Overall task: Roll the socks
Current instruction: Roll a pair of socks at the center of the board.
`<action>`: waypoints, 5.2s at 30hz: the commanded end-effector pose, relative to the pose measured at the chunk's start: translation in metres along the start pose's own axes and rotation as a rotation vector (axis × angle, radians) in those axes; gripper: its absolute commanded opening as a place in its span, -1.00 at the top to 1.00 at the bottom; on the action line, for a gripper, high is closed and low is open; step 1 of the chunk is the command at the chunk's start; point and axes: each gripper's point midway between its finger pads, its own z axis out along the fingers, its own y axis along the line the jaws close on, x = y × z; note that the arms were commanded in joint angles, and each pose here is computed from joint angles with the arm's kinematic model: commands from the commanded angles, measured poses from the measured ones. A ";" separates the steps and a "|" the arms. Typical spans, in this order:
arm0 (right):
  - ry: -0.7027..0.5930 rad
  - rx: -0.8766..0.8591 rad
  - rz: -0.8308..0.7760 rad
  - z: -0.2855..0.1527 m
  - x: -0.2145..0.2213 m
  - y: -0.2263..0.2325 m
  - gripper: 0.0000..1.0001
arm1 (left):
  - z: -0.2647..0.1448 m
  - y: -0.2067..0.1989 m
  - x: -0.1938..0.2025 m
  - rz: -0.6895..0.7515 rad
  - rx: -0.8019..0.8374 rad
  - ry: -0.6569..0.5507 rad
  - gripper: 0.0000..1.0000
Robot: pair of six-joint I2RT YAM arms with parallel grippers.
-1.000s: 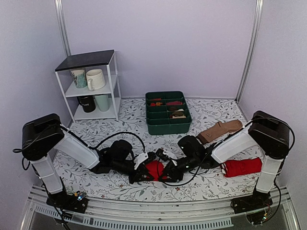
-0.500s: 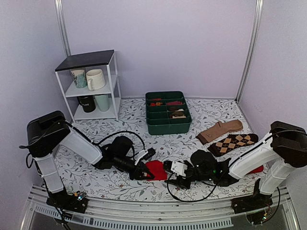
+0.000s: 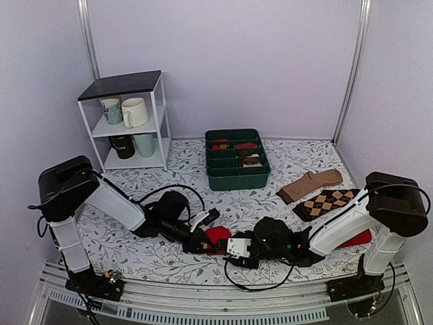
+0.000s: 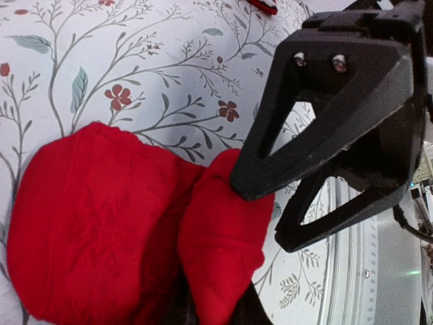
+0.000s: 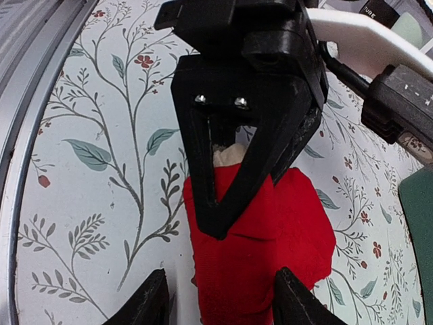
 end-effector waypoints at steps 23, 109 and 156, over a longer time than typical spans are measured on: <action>0.361 -0.181 0.346 0.021 0.087 0.037 0.70 | -0.011 0.022 0.042 0.004 -0.149 0.139 0.75; -0.177 -0.199 0.260 -0.022 -0.030 -0.039 -0.15 | -0.017 0.003 0.076 -0.043 -0.237 0.180 1.00; 0.299 -0.251 0.264 0.022 0.084 0.029 0.24 | -0.013 0.008 0.090 -0.084 -0.203 0.210 1.00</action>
